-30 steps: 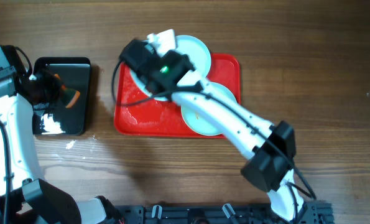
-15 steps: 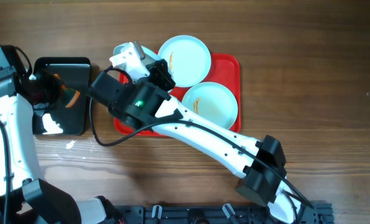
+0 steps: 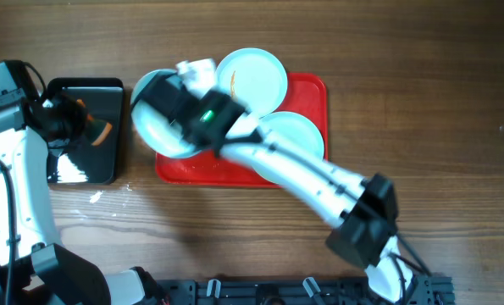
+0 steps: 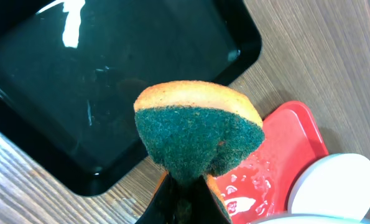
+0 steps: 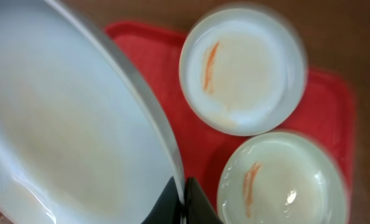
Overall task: Clean dirty plates on tray and stack at the side
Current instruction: 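Carry the plate right and set it on the table beside the tray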
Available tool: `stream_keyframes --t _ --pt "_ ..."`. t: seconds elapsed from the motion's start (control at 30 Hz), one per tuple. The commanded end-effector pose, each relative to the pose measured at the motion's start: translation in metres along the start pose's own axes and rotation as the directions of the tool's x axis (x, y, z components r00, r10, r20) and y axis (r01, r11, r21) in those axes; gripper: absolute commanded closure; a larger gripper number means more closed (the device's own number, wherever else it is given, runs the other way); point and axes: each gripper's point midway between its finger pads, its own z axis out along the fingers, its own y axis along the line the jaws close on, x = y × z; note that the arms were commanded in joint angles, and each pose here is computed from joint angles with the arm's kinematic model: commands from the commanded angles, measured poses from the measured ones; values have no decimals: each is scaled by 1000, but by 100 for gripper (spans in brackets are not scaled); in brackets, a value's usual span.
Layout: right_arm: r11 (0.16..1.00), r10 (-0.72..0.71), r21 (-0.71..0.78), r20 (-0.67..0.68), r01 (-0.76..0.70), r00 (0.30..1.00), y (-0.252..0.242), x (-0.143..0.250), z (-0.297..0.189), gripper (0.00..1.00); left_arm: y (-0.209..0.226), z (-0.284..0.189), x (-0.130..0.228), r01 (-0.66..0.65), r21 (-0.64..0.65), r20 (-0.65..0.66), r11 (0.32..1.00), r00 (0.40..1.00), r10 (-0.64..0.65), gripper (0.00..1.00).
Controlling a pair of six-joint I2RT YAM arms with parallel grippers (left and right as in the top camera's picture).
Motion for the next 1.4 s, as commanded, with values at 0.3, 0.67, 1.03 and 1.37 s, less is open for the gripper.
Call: stream_keyframes --t 0.3,0.67,1.03,1.37 --pt "799 544 -6 -417 -601 728 -327 -10 31 96 -61 8 45 -238 91 -37 967 969 242 96" --pt "577 791 272 -420 -770 444 -440 121 109 96 -95 9 74 -458 152 -17 876 885 466 96" --pt "539 650 -113 -575 -835 498 -378 82 88 40 -95 9 74 -458 152 -17 876 885 465 96" --pt "891 378 -178 -220 -418 899 -201 -9 120 1 -95 9 74 -458 152 -18 876 885 465 96"
